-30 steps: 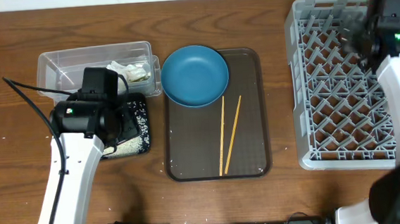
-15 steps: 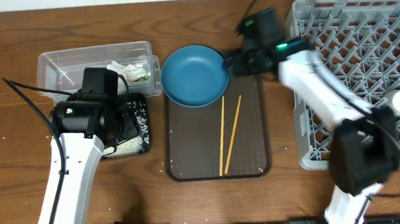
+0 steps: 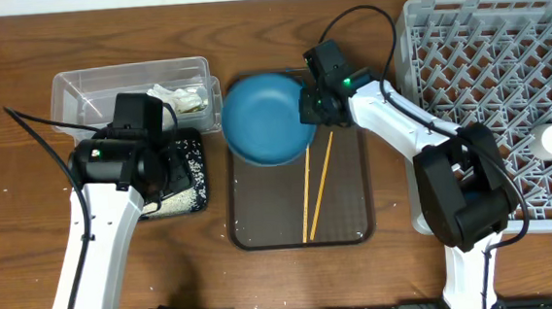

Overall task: Sort waste into correct bins and load items into the dishwasher rack
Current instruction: 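Reach the right gripper to the teal plate rim and grasp it, then lift the teal plate and carry it to the dish rack with the right gripper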

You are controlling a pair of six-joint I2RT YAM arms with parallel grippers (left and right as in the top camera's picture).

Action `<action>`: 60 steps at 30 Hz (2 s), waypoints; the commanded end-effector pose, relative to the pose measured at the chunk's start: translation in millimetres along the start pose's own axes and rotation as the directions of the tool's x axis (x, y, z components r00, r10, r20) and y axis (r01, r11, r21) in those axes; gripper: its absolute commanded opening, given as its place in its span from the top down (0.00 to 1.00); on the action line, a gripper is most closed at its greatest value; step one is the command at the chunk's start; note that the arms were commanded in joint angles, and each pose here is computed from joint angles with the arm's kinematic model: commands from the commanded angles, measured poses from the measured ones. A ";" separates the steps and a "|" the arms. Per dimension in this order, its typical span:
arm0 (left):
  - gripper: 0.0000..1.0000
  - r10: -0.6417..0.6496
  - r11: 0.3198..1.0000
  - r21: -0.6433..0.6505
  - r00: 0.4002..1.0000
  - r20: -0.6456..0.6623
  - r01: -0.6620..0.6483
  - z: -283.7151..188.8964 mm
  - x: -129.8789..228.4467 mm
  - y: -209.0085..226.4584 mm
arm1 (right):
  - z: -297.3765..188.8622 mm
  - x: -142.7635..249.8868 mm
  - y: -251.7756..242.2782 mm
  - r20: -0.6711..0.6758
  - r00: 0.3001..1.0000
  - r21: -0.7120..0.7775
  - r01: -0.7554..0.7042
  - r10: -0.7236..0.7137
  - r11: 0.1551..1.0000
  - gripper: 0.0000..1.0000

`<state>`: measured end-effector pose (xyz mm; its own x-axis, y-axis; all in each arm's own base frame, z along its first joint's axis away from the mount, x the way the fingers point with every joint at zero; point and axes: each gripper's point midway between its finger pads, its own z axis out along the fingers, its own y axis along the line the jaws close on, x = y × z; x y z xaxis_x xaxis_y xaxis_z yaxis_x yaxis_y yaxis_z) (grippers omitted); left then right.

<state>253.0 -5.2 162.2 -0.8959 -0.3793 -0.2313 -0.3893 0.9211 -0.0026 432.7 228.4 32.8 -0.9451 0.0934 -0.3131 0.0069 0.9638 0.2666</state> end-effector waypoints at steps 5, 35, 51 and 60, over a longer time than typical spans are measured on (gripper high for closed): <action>0.28 -0.006 1.000 -0.009 1.000 0.002 0.006 -0.1 0.1 3.1 | -68.8 -45.8 -9.0 0.163 0.986 -0.014 0.042 -0.039 0.999 0.99; 0.27 -0.007 1.000 -0.007 1.000 0.005 0.007 -0.1 -0.8 2.7 | -377.8 -134.4 -306.7 0.298 0.879 0.949 -0.233 -0.372 0.212 0.99; 0.27 -0.007 1.000 -0.007 1.000 0.006 0.007 -0.1 -0.9 2.6 | -305.4 -110.3 -347.8 0.216 0.956 0.974 -0.198 -0.197 0.107 0.99; 0.27 -0.007 1.000 -0.007 1.000 0.006 0.007 -0.1 -0.9 2.6 | -274.0 -85.8 -322.4 0.243 0.958 0.961 -0.215 -0.156 0.173 0.99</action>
<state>253.7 -5.3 162.2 -0.8953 -0.3794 -0.2334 -0.3892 0.9211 -0.0042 414.6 -181.4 247.9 -0.8481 -0.0058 -0.5298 0.5016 0.3132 -0.8064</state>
